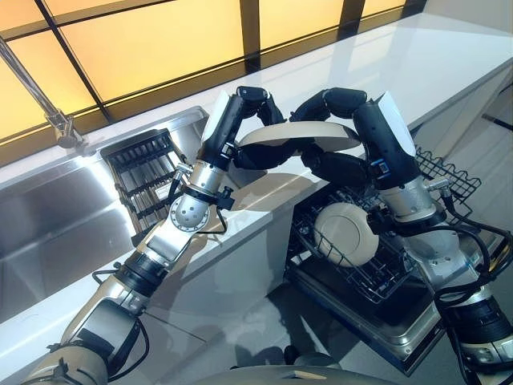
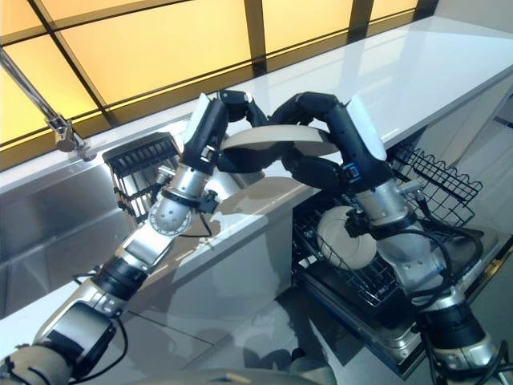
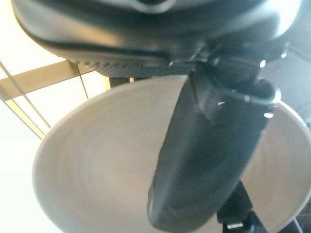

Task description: Pick up plates and place into dishwasher.

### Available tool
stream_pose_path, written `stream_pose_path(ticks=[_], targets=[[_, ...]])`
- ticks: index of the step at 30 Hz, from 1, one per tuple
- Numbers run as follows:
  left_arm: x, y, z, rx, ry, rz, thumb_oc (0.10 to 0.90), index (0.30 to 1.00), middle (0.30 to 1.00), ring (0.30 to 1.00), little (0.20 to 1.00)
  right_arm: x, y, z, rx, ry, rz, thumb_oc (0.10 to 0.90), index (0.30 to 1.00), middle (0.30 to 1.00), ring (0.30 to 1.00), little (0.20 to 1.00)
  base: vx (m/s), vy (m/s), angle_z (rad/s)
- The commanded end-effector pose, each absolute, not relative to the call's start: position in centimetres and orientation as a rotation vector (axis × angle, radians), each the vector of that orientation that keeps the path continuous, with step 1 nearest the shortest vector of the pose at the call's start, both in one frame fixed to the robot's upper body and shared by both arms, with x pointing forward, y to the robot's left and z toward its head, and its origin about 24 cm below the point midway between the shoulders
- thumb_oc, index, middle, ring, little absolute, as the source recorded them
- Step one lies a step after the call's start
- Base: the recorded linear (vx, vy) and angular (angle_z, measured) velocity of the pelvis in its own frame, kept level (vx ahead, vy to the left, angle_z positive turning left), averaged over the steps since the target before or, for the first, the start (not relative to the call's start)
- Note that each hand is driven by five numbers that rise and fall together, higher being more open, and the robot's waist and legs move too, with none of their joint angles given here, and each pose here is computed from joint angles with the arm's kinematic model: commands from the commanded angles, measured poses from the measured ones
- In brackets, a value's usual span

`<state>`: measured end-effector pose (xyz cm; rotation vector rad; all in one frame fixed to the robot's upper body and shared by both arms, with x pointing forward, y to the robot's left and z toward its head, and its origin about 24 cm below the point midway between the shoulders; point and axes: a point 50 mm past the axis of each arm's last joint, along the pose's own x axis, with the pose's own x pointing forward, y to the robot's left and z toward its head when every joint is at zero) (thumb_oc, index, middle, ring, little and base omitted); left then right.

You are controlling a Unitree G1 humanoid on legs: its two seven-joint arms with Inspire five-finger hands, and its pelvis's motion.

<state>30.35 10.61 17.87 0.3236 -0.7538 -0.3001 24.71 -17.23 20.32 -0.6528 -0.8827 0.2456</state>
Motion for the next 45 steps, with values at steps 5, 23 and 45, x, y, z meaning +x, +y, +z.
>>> stream_pose_path(ticks=[5, 23, 45], targets=[[30.3, 9.5, 23.5, 0.310, -1.003, -0.307, 0.800, 0.900, 0.900, 0.900, 0.900, 24.0, -18.0, 25.3, -0.610, -1.160, 0.099, 0.100, 0.300, 0.300, 0.300, 0.200, 0.00, 0.000, 0.00], [29.8, 9.8, 22.8, 0.429, -1.022, -0.435, 0.800, 0.900, 0.900, 0.900, 0.900, 23.7, -20.0, 26.1, -0.791, -1.220, -0.092, 0.100, 0.300, 0.300, 0.300, 0.200, 0.00, 0.000, 0.00], [29.7, 14.8, 20.9, 0.486, -0.960, -0.293, 0.800, 0.900, 0.900, 0.900, 0.900, 22.5, -30.1, 25.8, -1.303, -0.957, -0.610, 0.100, 0.300, 0.300, 0.300, 0.200, 0.01, 0.004, -0.04]])
